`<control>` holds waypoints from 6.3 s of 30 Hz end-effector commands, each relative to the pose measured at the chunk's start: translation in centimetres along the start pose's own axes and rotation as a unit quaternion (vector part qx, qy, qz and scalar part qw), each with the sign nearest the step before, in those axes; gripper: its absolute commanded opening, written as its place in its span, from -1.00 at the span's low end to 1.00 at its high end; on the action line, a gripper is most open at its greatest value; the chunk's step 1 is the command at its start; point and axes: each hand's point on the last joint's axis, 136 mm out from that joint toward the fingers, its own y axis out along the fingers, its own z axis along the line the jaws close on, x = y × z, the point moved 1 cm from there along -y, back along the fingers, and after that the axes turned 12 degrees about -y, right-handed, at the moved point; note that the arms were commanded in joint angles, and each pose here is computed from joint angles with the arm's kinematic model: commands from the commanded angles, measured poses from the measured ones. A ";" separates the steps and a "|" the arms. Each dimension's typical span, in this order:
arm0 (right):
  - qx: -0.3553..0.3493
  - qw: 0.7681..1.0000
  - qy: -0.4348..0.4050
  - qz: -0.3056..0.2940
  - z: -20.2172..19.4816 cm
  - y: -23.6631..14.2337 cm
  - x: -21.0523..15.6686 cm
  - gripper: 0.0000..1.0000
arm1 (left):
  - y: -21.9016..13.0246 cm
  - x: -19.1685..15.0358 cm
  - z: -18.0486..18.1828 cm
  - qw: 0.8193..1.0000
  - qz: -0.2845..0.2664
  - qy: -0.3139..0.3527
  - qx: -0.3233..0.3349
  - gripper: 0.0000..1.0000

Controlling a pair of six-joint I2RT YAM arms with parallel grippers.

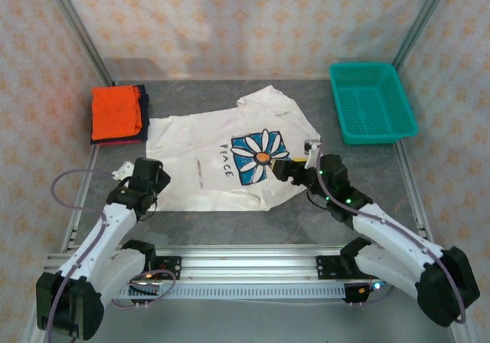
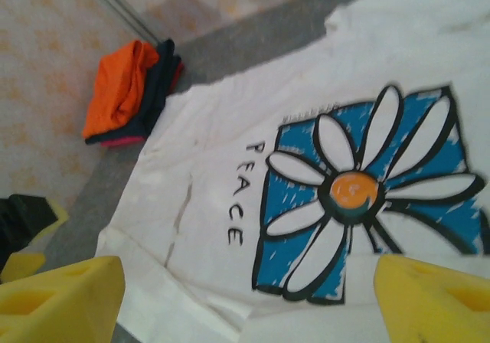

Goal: Fold and stack the t-shirts

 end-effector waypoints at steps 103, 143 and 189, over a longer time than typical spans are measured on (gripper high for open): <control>-0.106 0.986 0.038 0.125 -8.1 6.4 1.5 0.63 | 15.5 0.2 -13.6 0.962 0.089 0.010 0.257 -0.44; -0.130 0.881 -0.213 0.401 -2.0 14.9 -9.9 -0.29 | 3.7 -1.0 0.3 0.964 0.079 0.013 0.255 -0.82; -0.236 0.887 -0.155 0.366 -5.2 10.1 -8.8 0.42 | 3.7 -1.5 4.8 0.952 0.056 0.051 0.298 -0.82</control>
